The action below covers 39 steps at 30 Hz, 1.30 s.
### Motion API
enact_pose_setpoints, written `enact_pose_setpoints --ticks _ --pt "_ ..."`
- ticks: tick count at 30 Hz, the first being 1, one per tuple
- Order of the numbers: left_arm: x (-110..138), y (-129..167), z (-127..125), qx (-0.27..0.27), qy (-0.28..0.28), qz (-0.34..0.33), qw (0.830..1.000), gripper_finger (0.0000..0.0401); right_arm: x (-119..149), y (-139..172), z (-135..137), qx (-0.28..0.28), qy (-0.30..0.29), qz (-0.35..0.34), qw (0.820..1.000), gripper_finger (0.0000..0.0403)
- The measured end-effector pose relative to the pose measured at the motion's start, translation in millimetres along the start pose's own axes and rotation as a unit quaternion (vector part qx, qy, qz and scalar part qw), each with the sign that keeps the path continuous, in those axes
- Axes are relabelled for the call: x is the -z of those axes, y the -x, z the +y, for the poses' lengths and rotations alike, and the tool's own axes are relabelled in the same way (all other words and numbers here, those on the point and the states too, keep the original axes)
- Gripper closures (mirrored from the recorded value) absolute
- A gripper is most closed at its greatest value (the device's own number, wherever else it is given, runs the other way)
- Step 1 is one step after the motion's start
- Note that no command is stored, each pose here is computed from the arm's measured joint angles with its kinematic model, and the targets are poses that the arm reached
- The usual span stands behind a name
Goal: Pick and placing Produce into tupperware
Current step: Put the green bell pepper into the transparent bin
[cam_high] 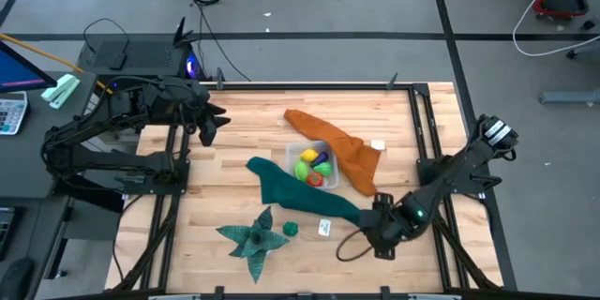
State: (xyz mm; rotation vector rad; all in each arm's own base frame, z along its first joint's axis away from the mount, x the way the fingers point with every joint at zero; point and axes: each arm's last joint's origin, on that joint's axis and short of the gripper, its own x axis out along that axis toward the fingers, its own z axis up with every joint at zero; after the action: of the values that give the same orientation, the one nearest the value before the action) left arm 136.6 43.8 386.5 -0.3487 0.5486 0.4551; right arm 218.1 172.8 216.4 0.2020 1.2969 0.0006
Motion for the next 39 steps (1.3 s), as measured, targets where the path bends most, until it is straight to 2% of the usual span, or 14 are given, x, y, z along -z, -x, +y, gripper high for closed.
enact_pose_setpoints --ticks 5,9,12,16,18,20,31,35,39 --pt "0 0 0 0.0 0.018 0.0 1.0 0.0229 14 -9 8 -0.012 -0.006 -0.009 1.0 0.0144" --pt "0 0 0 0.0 0.054 0.0 0.999 0.0229 21 -9 15 -0.014 0.01 -0.024 1.0 0.0144" --pt "0 0 0 0.0 0.055 0.0 0.998 0.0229 20 -9 16 -0.003 0.032 -0.047 0.998 0.0144" --pt "0 0 0 0.0 0.058 0.0 0.998 0.0229 14 -8 19 -0.018 0.078 -0.072 0.994 0.0144" --pt "0 0 0 0.0 0.057 0.0 0.998 0.0229 6 -8 18 -0.021 0.113 -0.097 0.989 0.0144" --pt "0 0 0 0.0 0.056 0.0 0.998 0.0229 -4 -8 15 -0.019 0.123 -0.122 0.985 0.0144" --pt "0 0 0 0.0 0.027 0.0 1.0 0.0229 -58 -5 -36 -0.039 0.09 -0.123 0.988 0.0144" --pt "1 0 0 -0.002 0.022 0.007 1.0 0.0229 -78 -5 -57 -0.058 0.065 -0.15 0.985 0.0144" --pt "6 0 2 -0.01 0.005 0.033 0.999 0.0229 -97 -4 -69 -0.091 0.054 -0.195 0.975 0.0144"
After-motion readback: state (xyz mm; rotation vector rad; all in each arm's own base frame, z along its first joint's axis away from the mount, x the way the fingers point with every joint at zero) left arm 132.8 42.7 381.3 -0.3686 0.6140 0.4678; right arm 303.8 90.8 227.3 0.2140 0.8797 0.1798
